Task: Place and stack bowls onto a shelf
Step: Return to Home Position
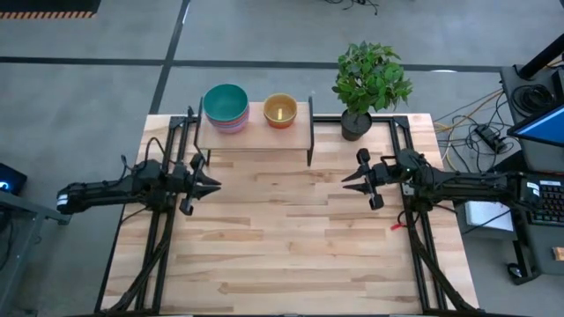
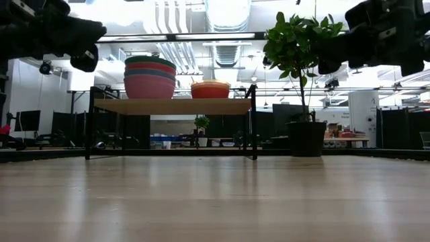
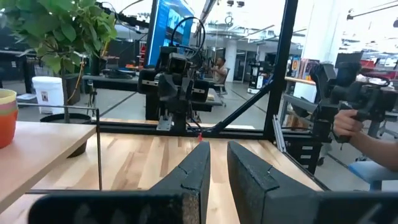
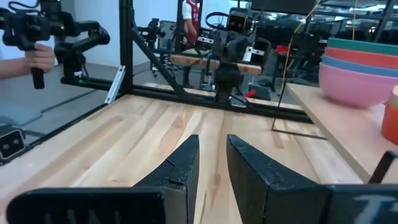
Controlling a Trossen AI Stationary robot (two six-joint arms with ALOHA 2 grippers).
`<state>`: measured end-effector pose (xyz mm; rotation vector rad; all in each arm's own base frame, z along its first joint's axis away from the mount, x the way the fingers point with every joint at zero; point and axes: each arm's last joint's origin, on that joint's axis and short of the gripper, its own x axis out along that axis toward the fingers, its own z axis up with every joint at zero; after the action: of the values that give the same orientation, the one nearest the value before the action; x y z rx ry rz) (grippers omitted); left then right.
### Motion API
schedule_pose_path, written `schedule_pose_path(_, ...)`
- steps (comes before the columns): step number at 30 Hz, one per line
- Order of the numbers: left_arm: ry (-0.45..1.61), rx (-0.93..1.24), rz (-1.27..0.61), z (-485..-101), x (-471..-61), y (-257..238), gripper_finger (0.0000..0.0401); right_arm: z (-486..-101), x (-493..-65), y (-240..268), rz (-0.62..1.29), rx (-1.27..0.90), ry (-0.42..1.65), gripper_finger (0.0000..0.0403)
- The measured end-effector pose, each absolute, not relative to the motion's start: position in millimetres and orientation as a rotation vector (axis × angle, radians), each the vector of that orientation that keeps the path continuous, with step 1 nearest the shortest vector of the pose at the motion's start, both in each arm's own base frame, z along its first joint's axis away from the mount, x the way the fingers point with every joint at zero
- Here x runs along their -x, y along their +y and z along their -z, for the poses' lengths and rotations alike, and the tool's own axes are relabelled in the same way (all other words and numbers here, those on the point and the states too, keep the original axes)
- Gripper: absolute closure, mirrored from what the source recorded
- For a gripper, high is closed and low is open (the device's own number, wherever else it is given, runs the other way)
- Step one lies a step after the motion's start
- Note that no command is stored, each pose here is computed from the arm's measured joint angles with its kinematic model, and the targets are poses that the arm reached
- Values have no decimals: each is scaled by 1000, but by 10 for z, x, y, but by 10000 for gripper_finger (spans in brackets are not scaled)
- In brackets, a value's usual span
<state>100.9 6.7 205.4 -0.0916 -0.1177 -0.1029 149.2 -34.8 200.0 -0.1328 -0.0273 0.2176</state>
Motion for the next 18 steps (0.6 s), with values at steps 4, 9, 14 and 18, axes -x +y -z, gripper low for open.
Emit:
schedule_pose_path(4, -126, 106, 104, -1956, -985, 64, 363, -1963, -1434, -380, -194, 132, -32, 330)
schedule_pose_path(9, -148, 116, 107, -1865, -966, 62, 363, -1936, -1379, -411, -161, 120, -40, 330)
schedule_pose_path(14, -153, 112, 107, -1816, -955, 60, 363, -1941, -1340, -436, -135, 138, -52, 330)
schedule_pose_path(18, -159, 94, 106, -1820, -950, 60, 363, -1959, -1310, -475, -104, 156, -63, 330)
